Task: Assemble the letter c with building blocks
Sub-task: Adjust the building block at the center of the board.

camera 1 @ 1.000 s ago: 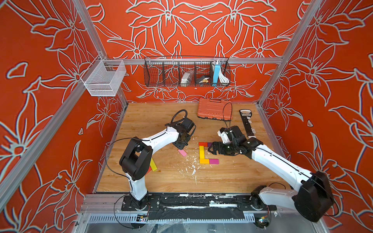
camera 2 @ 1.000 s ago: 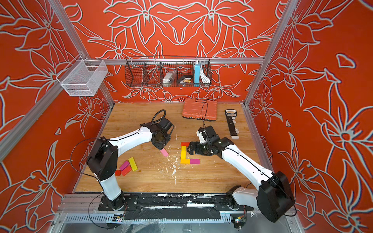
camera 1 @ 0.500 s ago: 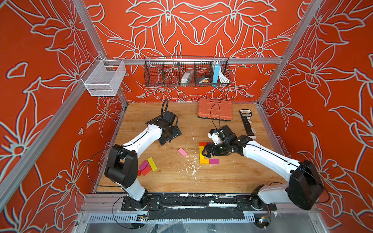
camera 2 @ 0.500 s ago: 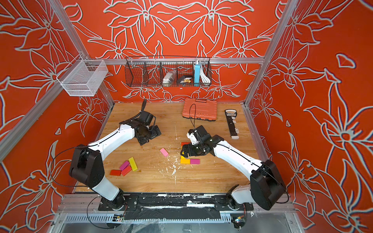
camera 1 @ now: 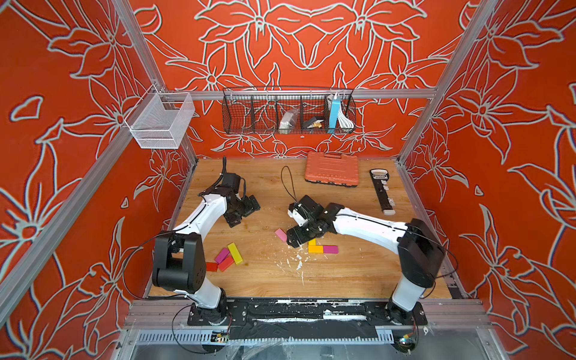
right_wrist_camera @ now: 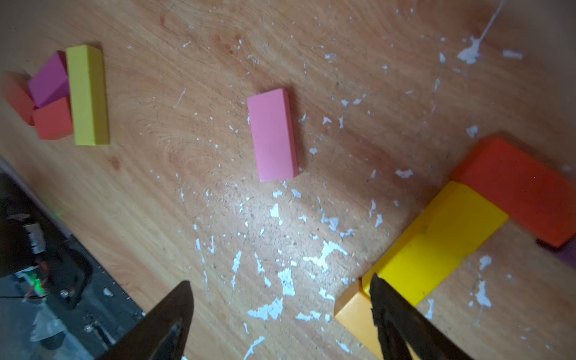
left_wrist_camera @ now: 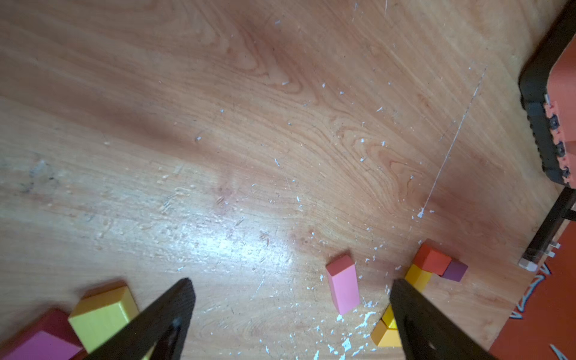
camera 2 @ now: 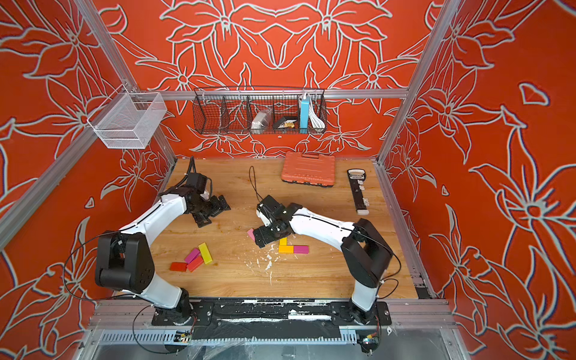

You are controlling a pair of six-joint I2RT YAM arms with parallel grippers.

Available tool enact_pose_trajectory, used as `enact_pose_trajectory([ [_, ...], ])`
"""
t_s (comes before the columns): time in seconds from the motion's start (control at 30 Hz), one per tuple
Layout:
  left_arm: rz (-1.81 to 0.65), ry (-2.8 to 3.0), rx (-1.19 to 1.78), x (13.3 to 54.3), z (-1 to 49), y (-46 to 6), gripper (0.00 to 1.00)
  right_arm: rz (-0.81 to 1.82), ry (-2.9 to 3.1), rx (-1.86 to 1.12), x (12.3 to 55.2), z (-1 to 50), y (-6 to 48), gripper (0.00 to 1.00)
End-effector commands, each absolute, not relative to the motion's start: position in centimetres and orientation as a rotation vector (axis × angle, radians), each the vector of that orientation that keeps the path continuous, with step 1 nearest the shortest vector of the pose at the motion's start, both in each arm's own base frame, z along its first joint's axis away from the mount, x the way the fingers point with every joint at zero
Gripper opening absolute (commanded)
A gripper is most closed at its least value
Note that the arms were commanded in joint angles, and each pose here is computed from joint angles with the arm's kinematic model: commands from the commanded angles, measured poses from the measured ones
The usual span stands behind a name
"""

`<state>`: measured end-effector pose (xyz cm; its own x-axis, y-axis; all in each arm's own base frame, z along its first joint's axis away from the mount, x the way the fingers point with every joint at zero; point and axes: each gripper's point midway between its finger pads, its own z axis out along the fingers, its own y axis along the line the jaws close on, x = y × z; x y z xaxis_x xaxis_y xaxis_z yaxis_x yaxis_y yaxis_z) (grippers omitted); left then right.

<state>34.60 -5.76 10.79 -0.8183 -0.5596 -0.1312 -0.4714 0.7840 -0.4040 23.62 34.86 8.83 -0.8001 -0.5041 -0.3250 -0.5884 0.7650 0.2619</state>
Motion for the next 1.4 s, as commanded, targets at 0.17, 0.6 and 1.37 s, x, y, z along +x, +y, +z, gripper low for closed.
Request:
enact_pose_trajectory([
  [0.17,-0.659,2.691,-0.858,34.5,11.2,-5.2,0.98,0.127,2.716,-1.047,24.7,5.7,35.0,0.92],
  [0.6,-0.718,2.679,-0.911,34.6,9.9,-5.2,0.98,-0.021,2.701,-1.11,26.0,3.9,35.8,0.92],
  [1.37,-0.742,2.689,-0.93,33.9,9.0,-5.5,0.98,-0.128,2.693,-1.034,28.7,3.3,34.8,0.92],
])
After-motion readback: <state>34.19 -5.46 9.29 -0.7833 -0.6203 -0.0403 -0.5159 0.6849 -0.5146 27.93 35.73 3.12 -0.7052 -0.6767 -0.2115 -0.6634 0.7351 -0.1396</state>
